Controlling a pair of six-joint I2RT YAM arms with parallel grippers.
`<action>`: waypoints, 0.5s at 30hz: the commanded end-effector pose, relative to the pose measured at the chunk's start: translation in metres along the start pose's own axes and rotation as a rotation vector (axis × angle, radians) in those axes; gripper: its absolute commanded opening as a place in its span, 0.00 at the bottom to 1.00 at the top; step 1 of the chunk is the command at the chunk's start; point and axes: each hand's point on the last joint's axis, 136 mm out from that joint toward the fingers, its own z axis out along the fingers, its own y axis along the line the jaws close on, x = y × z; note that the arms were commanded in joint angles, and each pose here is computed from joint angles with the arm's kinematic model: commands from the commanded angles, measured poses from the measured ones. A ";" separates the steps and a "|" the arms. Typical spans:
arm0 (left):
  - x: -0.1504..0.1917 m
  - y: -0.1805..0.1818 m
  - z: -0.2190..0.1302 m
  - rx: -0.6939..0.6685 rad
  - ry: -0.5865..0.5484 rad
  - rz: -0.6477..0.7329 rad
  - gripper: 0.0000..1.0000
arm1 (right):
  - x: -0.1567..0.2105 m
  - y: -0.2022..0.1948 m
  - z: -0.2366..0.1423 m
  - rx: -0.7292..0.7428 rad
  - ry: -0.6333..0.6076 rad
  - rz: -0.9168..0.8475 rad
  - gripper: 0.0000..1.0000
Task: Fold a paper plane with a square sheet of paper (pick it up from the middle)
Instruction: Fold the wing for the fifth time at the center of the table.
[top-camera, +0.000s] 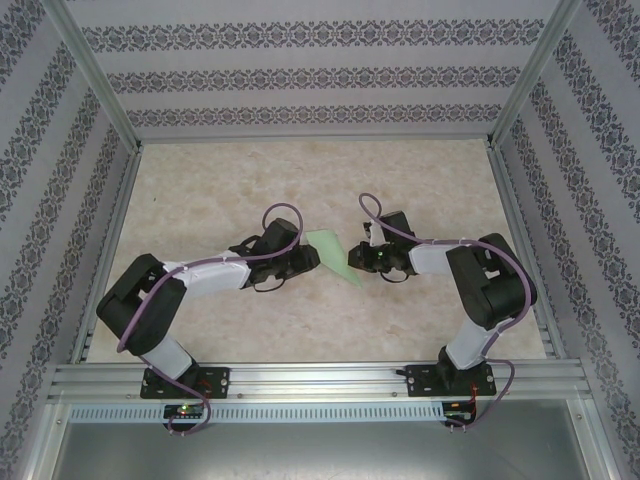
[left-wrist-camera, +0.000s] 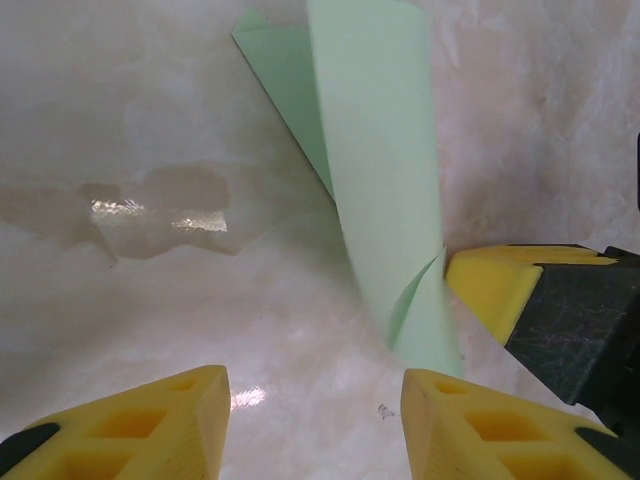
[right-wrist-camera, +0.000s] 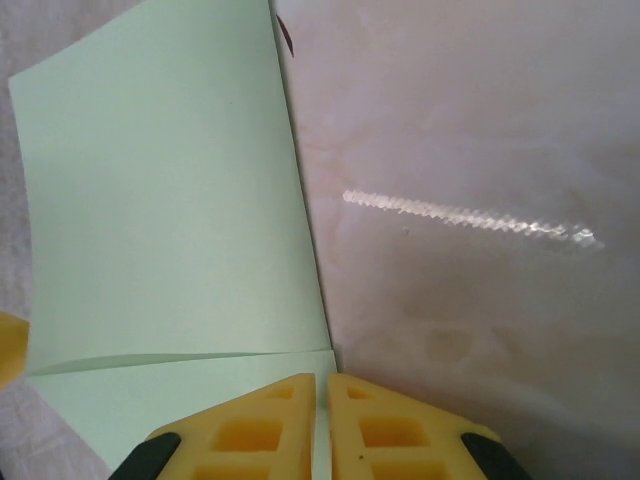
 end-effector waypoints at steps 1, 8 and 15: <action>-0.010 -0.019 0.003 0.066 -0.018 0.003 0.53 | 0.003 -0.002 0.002 -0.024 -0.002 0.008 0.12; -0.016 -0.041 0.017 0.169 -0.021 -0.020 0.56 | 0.004 -0.002 0.001 -0.026 -0.001 0.002 0.12; -0.021 -0.053 0.029 0.195 -0.019 -0.020 0.56 | 0.004 0.000 0.000 -0.029 0.002 -0.001 0.12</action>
